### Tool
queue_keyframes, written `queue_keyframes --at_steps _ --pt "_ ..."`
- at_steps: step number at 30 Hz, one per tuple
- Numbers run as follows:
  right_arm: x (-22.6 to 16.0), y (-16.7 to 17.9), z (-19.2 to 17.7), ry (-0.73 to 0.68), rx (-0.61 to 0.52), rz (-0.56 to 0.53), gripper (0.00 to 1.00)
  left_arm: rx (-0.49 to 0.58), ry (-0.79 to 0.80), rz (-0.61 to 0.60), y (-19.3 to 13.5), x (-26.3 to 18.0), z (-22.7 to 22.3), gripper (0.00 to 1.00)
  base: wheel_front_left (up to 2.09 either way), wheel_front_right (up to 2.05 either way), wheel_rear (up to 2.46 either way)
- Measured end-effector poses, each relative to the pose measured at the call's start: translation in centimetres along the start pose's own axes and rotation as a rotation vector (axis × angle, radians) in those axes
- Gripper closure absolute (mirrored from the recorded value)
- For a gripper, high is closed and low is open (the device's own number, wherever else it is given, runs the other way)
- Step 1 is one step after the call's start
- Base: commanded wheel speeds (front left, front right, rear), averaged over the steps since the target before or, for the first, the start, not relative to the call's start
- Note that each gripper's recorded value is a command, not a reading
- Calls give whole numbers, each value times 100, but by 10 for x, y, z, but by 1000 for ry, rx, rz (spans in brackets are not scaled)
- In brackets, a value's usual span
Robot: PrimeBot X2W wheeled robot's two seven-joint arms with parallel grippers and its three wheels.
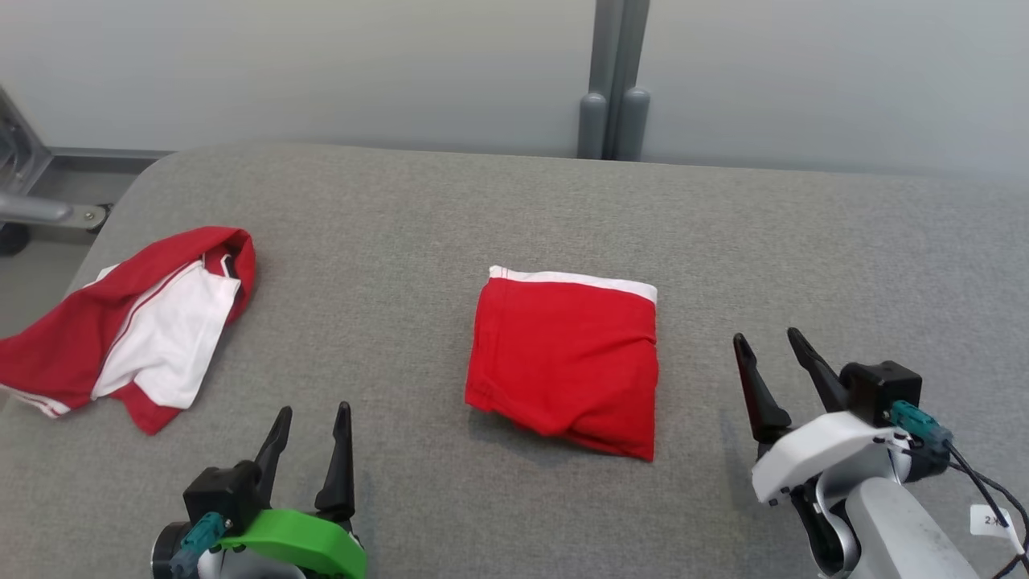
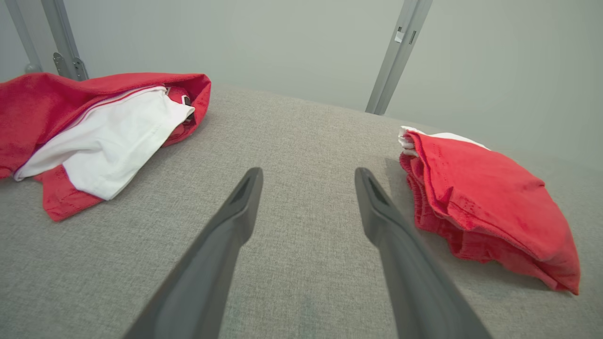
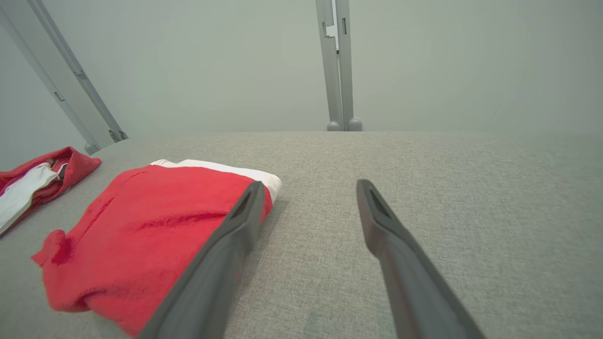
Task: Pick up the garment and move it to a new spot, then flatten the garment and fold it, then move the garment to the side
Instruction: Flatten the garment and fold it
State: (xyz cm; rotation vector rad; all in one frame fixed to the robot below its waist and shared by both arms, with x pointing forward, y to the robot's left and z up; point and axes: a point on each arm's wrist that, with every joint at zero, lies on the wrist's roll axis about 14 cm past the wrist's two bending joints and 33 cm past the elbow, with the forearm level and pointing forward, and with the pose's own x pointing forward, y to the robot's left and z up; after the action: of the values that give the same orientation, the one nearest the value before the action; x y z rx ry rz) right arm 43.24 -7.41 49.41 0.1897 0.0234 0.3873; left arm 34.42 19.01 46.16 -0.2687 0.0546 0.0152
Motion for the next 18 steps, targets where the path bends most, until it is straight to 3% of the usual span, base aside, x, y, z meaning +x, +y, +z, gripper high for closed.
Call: queue_keyframes --at_steps 10,18 --pt "-57 -51 -2 -15 -23 -212 0 71 0 -49 -13 7 0 0 0 0 0" --pt "-81 -61 2 -44 -11 -278 0 111 1 -77 -19 4 -1 0 0 0 0"
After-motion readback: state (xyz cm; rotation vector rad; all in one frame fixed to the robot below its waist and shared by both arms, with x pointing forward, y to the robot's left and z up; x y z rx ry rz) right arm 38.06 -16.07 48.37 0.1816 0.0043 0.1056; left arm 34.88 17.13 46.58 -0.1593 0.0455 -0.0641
